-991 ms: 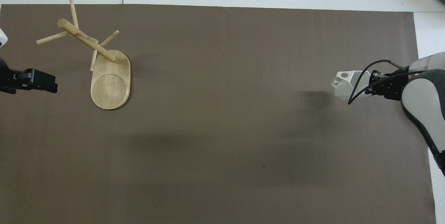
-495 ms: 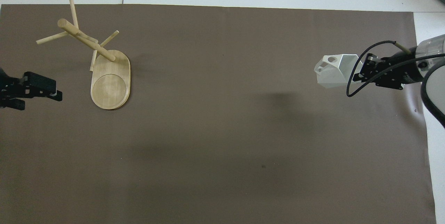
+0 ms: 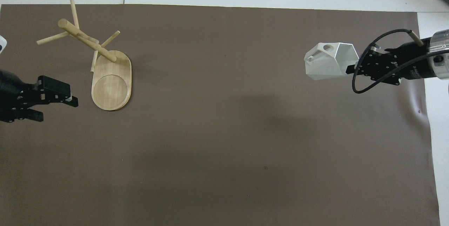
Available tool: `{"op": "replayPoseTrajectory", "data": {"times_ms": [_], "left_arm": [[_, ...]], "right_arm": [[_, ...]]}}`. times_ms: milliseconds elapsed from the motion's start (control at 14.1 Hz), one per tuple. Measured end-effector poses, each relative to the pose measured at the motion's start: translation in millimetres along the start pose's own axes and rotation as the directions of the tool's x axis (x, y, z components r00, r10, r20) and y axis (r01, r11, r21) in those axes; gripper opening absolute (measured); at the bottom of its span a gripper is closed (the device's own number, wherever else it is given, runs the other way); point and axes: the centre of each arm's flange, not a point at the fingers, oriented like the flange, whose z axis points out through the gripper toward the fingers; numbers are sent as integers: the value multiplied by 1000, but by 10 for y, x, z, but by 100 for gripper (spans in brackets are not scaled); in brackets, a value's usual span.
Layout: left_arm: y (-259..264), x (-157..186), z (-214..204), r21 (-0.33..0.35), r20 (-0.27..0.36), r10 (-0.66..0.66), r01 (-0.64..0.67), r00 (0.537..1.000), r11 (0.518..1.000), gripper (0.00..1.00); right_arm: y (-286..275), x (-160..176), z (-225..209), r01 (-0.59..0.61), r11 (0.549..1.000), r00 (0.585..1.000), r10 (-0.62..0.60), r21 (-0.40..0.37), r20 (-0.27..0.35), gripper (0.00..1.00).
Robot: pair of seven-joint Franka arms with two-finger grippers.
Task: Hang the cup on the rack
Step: 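Lift the mug with the right gripper while the left gripper approaches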
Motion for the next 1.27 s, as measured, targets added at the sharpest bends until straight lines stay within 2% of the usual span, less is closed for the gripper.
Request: {"op": "replayPoseTrajectory", "data": {"times_ms": [142,283,495,708,849,1062,1274], "left_arm": [[142,-145,56,-24,37,-107,108,994,994,100],[186,-197,52,-62,108,-262,269,959,961,100],[229,-201,75,-122,227,-438,471,870,874,100],[162,-100,51,-193,330,-526,601,784,775,100],[80,3,10,-249,389,-546,655,742,714,100],[22,91,115,-262,463,-573,723,676,640,100],[49,155,166,-263,549,-595,797,587,544,100]], "right_arm": [[-358,-212,157,63,998,997,-64,19,36,4],[-641,-394,273,86,992,992,-94,91,83,4],[-857,-540,342,84,981,986,-108,175,129,4],[-1133,-774,492,124,972,975,-157,201,160,4],[-1357,-919,566,147,964,975,-179,223,131,4],[-1671,-1094,620,111,952,987,-140,286,80,4],[-1839,-1232,671,105,944,989,-132,314,68,4]]}}
